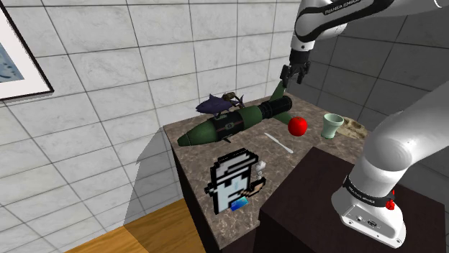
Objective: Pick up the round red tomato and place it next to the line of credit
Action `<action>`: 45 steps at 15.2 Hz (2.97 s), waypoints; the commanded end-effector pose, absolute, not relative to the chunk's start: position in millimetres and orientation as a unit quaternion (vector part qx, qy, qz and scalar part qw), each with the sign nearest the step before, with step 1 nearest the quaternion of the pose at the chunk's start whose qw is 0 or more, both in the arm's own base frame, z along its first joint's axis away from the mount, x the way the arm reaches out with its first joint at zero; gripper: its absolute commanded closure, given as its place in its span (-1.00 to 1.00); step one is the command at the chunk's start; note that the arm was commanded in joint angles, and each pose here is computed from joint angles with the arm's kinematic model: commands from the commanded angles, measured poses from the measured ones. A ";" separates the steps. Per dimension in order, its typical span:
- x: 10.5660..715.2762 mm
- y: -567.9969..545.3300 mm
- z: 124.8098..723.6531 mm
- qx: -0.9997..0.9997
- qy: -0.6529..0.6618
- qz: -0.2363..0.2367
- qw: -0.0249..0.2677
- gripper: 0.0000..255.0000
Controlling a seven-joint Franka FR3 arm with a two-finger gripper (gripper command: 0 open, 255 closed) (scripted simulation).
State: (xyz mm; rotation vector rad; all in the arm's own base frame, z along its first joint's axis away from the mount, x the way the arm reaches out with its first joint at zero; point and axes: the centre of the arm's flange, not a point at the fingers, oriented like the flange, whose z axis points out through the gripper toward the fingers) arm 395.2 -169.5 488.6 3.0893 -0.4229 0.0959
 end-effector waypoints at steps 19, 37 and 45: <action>430.5 -358.2 300.3 0.967 -0.250 -0.036 0.004 -1.00; 425.2 -398.9 217.3 0.960 -0.275 -0.050 0.002 -1.00; 425.2 -399.0 217.2 0.960 -0.275 -0.050 0.002 1.00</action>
